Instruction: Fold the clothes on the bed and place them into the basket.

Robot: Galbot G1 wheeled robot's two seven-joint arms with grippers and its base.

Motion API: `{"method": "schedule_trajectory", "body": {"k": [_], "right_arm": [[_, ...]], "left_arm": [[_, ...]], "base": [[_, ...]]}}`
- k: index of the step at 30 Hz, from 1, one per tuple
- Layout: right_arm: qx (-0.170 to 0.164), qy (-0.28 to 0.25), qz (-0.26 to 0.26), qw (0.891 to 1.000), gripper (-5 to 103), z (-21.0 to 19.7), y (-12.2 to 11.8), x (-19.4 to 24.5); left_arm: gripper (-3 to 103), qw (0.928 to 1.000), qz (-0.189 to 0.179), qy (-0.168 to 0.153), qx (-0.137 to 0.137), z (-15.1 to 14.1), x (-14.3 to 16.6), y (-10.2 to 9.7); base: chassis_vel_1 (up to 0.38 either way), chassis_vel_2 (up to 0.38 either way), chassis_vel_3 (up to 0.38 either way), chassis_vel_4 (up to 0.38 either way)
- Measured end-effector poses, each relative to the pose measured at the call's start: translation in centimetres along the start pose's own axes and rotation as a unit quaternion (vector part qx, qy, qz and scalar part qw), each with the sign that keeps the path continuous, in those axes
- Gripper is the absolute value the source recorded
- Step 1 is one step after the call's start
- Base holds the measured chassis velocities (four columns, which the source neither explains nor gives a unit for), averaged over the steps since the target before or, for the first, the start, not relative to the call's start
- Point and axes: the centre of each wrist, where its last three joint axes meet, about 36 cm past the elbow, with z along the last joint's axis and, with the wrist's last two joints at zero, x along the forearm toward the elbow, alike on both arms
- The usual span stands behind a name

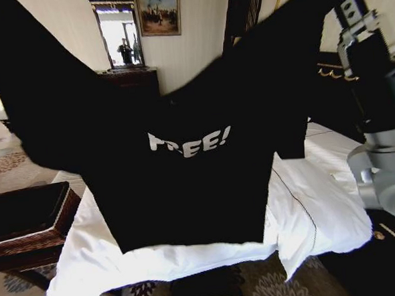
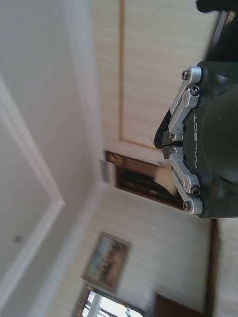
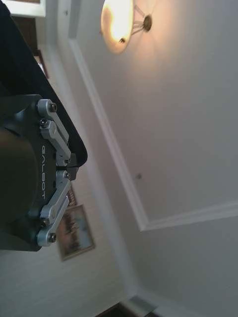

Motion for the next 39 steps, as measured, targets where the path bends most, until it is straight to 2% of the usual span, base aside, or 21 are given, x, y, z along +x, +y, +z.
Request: {"method": "schedule_trajectory", "body": {"k": [2, 3, 4, 5, 7, 8, 9, 11, 12, 13, 16, 20, 23, 25, 27, 30, 34, 39], "right_arm": [[-0.032, 0.074, 0.066, 0.995, 0, 5.7, -3.3, -0.7], [-0.032, 0.074, 0.066, 0.995, 0, 5.7, -3.3, -0.7], [-0.058, 0.121, 0.097, 0.986, 0, 10.6, -5.3, -1.0], [-0.069, 0.152, 0.115, 0.979, 0, 14.0, -6.7, -1.2], [-0.077, 0.194, 0.136, 0.968, 0, 20.0, -8.8, -1.3], [-0.077, 0.194, 0.136, 0.968, 0, 20.0, -8.8, -1.3], [-0.066, 0.226, 0.143, 0.961, 0, 25.6, -10.3, -1.3], [-0.035, 0.249, 0.149, 0.956, 0, 31.1, -12.4, -1.0], [-0.035, 0.249, 0.149, 0.956, 0, 31.1, -12.4, -1.0], [-0.014, 0.263, 0.148, 0.953, 0, 34.8, -13.9, -0.6], [-0.002, 0.273, 0.153, 0.950, 0, 38.6, -15.6, -0.5], [0.003, 0.276, 0.153, 0.949, 0, 40.3, -16.7, -0.5], [0.009, 0.272, 0.153, 0.950, 0, 42.8, -18.2, -0.6], [0.008, 0.271, 0.156, 0.950, 0, 43.1, -18.3, -0.6], [-0.003, 0.266, 0.163, 0.950, 0, 45.6, -18.0, -1.3], [-0.009, 0.259, 0.163, 0.952, 0, 47.0, -17.7, -2.0], [-0.014, 0.254, 0.165, 0.953, 0, 47.6, -17.5, -2.5], [-0.016, 0.236, 0.173, 0.956, 0, 47.1, -18.1, -3.8]], "left_arm": [[0, 0.9966, -0.053, 0.063, 0.004, 4.6, -2.5, 3.7], [0, 0.9966, -0.053, 0.063, 0.004, 4.6, -2.5, 3.7], [0, 0.9898, -0.096, 0.105, 0.006, 9.3, -4.6, 7.5], [0, 0.9837, -0.119, 0.134, 0.010, 13.0, -5.8, 10.0], [0, 0.9733, -0.150, 0.173, 0.018, 19.4, -7.6, 13.6], [0, 0.9733, -0.150, 0.173, 0.018, 19.4, -7.6, 13.6], [0, 0.9657, -0.172, 0.193, 0.028, 25.1, -9.1, 16.3], [0, 0.9576, -0.196, 0.205, 0.051, 30.2, -10.9, 18.5], [0, 0.9576, -0.196, 0.205, 0.051, 30.2, -10.9, 18.5], [0, 0.9525, -0.208, 0.211, 0.071, 33.3, -12.5, 19.6], [0, 0.9489, -0.213, 0.215, 0.089, 37.2, -15.0, 20.3], [0, 0.9483, -0.217, 0.210, 0.097, 38.6, -16.1, 20.9], [0, 0.9444, -0.235, 0.204, 0.106, 39.5, -16.7, 22.4], [0, 0.9433, -0.239, 0.204, 0.108, 39.6, -16.8, 22.7], [0, 0.9372, -0.260, 0.201, 0.118, 40.1, -16.7, 24.0], [0, 0.9340, -0.269, 0.199, 0.124, 40.6, -16.6, 24.6], [0, 0.9334, -0.270, 0.198, 0.129, 40.9, -16.4, 24.6], [0, 0.9285, -0.288, 0.191, 0.135, 40.9, -15.4, 25.6]], "base": [[0.000, 0.000, 0.000, 0.000], [0.000, 0.000, 0.000, 0.000], [0.000, 0.000, 0.000, 0.000], [0.000, 0.000, 0.000, 0.000], [0.000, 0.000, 0.000, 0.000], [0.000, 0.000, 0.000, 0.000], [0.000, 0.000, 0.000, 0.000], [0.000, 0.000, 0.000, 0.000], [0.000, 0.000, 0.000, 0.000], [0.000, 0.000, 0.000, 0.000], [0.000, 0.000, 0.000, 0.000], [0.000, 0.000, 0.000, 0.000], [0.000, 0.000, 0.000, 0.000], [0.000, 0.000, 0.000, 0.000], [0.000, 0.000, 0.000, 0.000], [0.000, 0.000, 0.000, 0.000], [0.000, 0.000, 0.000, 0.000], [0.000, 0.000, 0.000, 0.000]]}}
